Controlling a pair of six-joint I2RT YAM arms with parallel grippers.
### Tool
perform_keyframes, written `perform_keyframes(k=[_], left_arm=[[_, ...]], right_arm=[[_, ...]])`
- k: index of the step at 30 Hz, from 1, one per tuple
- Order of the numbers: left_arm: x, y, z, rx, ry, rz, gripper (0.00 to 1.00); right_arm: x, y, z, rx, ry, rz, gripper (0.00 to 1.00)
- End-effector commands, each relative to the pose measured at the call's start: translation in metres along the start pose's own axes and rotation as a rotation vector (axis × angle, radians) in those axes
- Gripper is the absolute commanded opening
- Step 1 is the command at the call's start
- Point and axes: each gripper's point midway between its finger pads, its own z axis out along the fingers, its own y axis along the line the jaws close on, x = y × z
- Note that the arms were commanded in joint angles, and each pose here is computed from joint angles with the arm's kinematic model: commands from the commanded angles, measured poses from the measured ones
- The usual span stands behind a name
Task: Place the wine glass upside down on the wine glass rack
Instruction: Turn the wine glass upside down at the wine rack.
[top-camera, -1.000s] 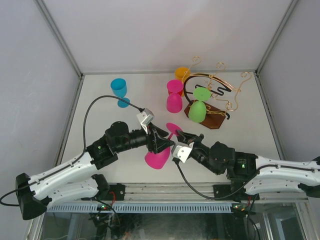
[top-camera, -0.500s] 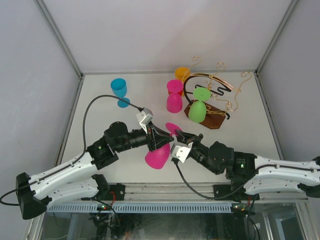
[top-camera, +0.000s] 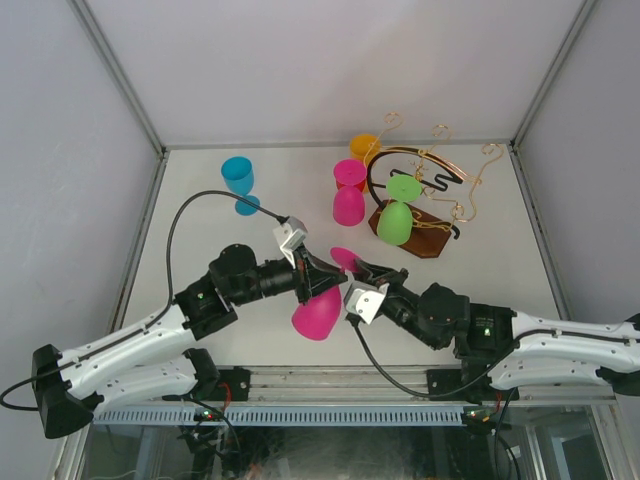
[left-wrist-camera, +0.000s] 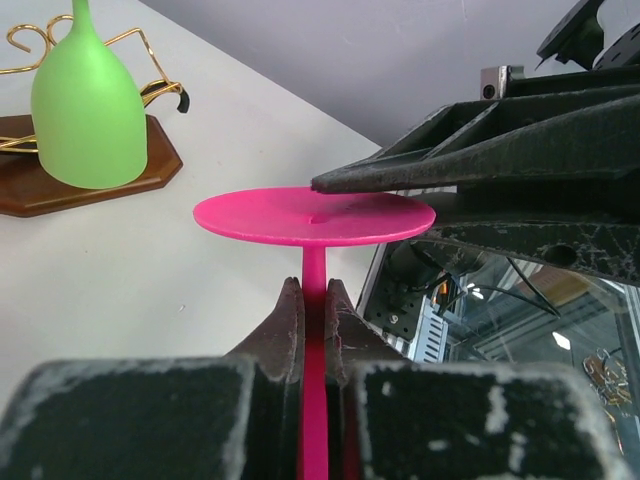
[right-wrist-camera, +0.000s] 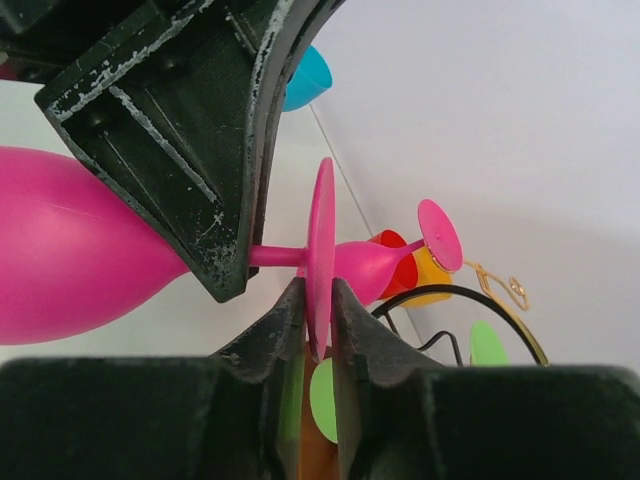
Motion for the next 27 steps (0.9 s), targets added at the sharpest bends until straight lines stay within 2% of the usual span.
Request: perform_keyframes(k=[1,3,8,14,19,23,27], left_arm=[[0.001,0.010,-0.001,-0.048,-0.018,0.009,0.00],[-0.002,0.011,-0.002,-0.058,-0.028,0.010,0.00],[-0.008,0.018,-0.004,-0.113,-0.040,0.004,0.00],[-0.007,0.030,-0.005,-0.166,-0.053,0.019,0.00],[-0.017,0.028,0.001,-0.154,-0.068,0.054,0.00],[-0.028,0.030,0.010,-0.154,-0.117,0.087,0.00],[-0.041,0.038,0.023,-0.216,-0.186,0.127,0.00]], right_arm=[[-0.009,-0.023,-0.012,0.072,-0.036,0.113,0.21],[-0.005,-0.021,-0.014,0.061,-0.023,0.122,0.34],[0.015,-0.006,-0.027,0.003,0.043,0.196,0.33],[0.031,-0.007,-0.056,0.007,0.115,0.523,0.36],[0.027,-0.040,-0.073,0.052,0.150,0.761,0.39],[0.026,-0.086,-0.087,0.171,0.113,0.884,0.43],[0.037,-0.114,-0.099,0.268,0.151,0.962,0.47]])
